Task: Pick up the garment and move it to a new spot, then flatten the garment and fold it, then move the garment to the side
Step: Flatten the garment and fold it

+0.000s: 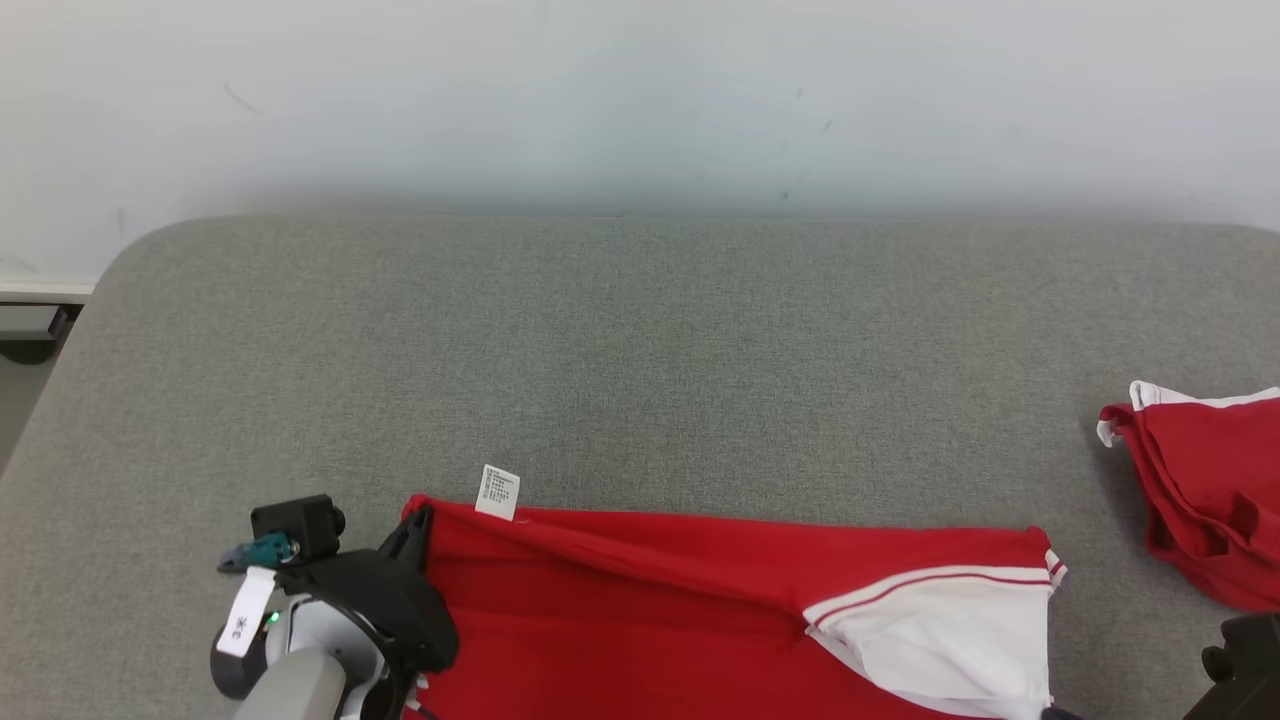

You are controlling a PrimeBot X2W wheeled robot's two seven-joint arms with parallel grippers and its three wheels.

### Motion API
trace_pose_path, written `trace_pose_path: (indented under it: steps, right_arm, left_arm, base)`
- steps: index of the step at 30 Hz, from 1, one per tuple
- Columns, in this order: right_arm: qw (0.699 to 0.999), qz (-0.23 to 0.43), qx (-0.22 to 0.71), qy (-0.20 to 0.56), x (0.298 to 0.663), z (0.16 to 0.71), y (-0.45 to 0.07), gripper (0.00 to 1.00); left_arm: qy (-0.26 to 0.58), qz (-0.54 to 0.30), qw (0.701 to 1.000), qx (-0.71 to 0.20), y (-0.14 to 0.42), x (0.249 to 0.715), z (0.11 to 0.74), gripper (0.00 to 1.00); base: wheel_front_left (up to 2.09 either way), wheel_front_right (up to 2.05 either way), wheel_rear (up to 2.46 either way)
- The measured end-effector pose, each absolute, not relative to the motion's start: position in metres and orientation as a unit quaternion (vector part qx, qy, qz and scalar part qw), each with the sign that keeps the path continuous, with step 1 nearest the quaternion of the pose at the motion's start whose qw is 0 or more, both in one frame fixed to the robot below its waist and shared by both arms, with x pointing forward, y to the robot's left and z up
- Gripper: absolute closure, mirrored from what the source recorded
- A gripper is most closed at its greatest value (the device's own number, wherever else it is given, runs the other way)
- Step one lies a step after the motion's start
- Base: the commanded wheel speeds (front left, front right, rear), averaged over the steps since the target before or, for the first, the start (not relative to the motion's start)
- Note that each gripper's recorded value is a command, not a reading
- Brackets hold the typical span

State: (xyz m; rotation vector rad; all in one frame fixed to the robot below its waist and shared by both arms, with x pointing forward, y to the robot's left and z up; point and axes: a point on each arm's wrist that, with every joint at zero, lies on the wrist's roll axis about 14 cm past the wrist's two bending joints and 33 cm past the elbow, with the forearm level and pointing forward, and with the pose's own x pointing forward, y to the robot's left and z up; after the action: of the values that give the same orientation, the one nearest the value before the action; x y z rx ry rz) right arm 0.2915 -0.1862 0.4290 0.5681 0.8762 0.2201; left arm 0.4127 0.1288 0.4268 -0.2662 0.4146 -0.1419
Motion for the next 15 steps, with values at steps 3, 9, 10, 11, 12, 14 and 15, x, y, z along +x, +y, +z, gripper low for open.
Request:
trace_pose_path:
  steps: [3,9,10,11,12,14,15]
  right_arm:
    - [0.856,0.102,0.271,0.428,0.287,0.426,-0.187,1.0]
    - [0.851,0.098,0.273,0.438,0.284,0.426,-0.188,1.0]
    - [0.85,0.098,0.273,0.44,0.284,0.425,-0.188,1.0]
    - [0.849,0.096,0.273,0.442,0.283,0.425,-0.188,1.0]
    - [0.847,0.097,0.272,0.446,0.282,0.424,-0.187,1.0]
    - [0.843,0.094,0.264,0.459,0.278,0.42,-0.188,0.0]
    - [0.84,0.093,0.257,0.469,0.273,0.416,-0.189,0.0]
  left_arm:
    - [0.208,-0.075,0.966,-0.133,0.126,0.407,0.422,1.0]
    - [0.212,-0.082,0.965,-0.133,0.123,0.401,0.417,0.99]
    - [0.212,-0.083,0.965,-0.133,0.122,0.401,0.417,0.99]
    - [0.212,-0.086,0.964,-0.133,0.122,0.401,0.416,0.9]
    - [0.214,-0.086,0.964,-0.132,0.122,0.4,0.416,0.7]
    - [0.219,-0.085,0.963,-0.129,0.123,0.398,0.412,0.0]
    - [0.222,-0.083,0.963,-0.128,0.125,0.396,0.41,0.0]
  base:
    - [0.0,0.0,0.0]
    - [0.0,0.0,0.0]
    - [0.0,0.0,0.0]
    - [0.0,0.0,0.0]
    - [0.0,0.0,0.0]
    - [0.0,0.0,0.0]
    - [0.0,0.0,0.0]
